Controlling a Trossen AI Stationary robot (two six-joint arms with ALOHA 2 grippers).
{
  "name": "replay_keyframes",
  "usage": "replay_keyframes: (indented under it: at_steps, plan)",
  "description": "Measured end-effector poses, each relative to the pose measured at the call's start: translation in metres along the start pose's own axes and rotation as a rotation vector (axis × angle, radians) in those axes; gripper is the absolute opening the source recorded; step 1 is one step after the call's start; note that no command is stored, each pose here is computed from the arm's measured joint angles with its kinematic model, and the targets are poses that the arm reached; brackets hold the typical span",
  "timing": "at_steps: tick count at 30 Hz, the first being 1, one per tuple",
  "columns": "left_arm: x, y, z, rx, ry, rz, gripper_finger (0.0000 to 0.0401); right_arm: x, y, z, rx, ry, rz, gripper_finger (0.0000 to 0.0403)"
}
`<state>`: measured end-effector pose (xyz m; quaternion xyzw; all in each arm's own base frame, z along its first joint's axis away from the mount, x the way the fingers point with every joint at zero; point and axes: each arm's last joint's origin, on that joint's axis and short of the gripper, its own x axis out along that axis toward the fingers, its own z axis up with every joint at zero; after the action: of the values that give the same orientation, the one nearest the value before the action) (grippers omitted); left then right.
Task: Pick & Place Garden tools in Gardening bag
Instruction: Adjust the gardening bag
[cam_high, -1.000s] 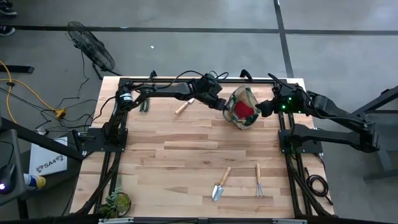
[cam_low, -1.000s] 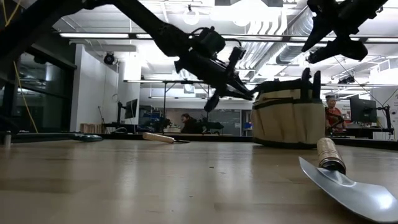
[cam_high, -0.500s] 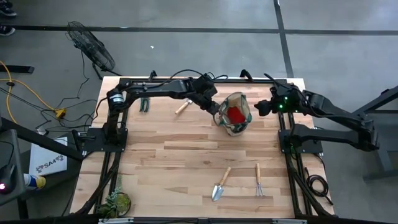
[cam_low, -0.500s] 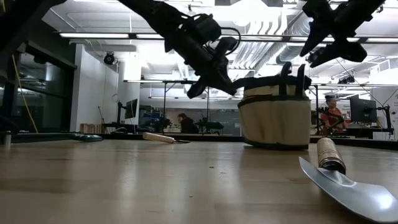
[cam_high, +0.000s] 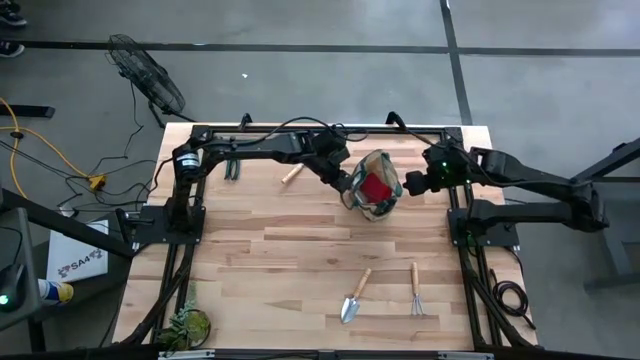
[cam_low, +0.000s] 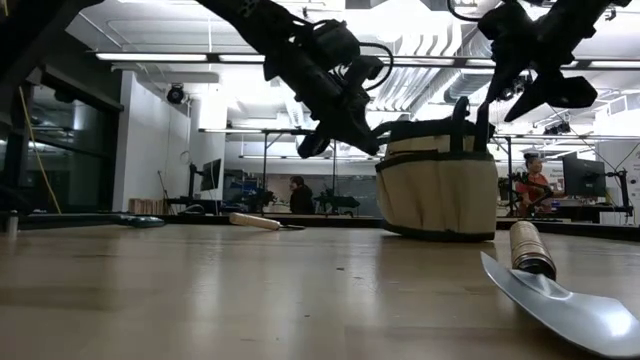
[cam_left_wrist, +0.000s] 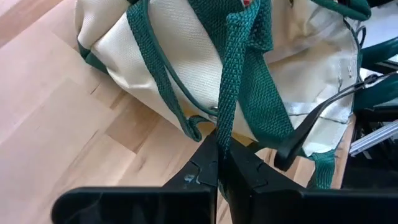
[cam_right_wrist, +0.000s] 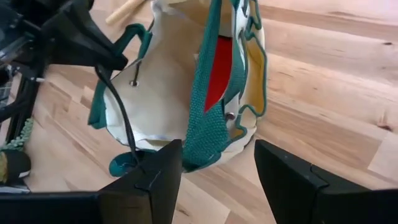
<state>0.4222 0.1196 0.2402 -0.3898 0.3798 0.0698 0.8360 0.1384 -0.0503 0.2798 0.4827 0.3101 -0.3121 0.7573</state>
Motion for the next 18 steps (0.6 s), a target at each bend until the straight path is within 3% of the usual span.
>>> replay_keyframes:
  at_steps: [18]
  plan:
    - [0.016, -0.038, -0.027, 0.046, 0.047, -0.020, 0.0001, 0.025, 0.023, -0.018, 0.031, 0.105, -0.022, 0.0193]
